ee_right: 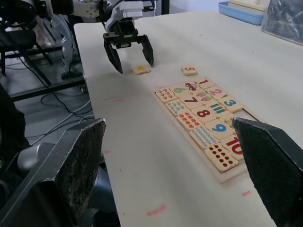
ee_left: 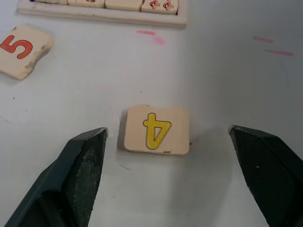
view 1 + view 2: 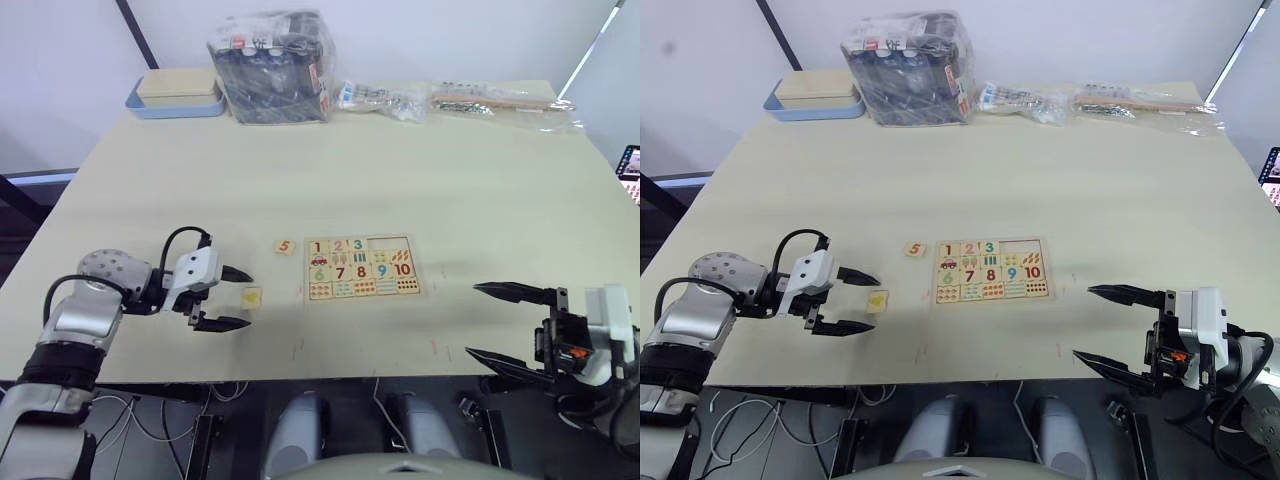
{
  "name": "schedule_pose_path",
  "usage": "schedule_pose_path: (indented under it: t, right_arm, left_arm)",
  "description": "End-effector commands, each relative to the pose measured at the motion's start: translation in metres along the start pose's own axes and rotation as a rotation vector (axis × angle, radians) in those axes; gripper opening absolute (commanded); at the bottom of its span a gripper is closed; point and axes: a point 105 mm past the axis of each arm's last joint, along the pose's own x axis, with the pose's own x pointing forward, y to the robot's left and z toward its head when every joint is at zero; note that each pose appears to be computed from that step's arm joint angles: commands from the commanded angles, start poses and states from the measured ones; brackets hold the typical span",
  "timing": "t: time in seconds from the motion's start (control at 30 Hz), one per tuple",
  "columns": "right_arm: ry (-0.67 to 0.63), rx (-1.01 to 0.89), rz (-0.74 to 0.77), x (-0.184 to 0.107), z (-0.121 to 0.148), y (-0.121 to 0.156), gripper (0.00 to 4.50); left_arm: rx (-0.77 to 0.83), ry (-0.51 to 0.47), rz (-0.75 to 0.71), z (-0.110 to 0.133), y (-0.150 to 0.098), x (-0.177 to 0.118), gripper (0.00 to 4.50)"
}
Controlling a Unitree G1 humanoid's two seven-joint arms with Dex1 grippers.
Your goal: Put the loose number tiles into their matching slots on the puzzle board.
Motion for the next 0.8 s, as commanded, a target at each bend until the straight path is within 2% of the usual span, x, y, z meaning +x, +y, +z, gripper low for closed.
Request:
schedule_pose_path:
  t: [0.03,0.43,0.6,0.73,0.8]
  right_arm:
    - [-0.009,-0.059,0.005,-0.005,0.009,-0.002,4.50]
    - [-0.025,-0.059,-0.015,-0.002,0.008,0.007,4.50]
    - [-0.035,-0.072,-0.014,-0.001,0.013,0.001,4.50]
    - [-0.048,-0.086,0.023,0.001,0.017,-0.011,4.50]
    - [-0.058,-0.090,0.044,0.002,0.019,-0.017,4.50]
  left_arm:
    - [0.002,-0.071,0.071,0.019,0.001,-0.022,4.45]
    - [-0.150,-0.234,0.232,0.021,-0.004,-0.037,4.45]
    - [-0.189,-0.277,0.369,0.025,0.004,-0.037,4.45]
    - [-0.306,-0.310,0.509,0.029,0.004,-0.037,4.45]
    - [-0.368,-0.327,0.575,0.038,-0.005,-0.031,4.45]
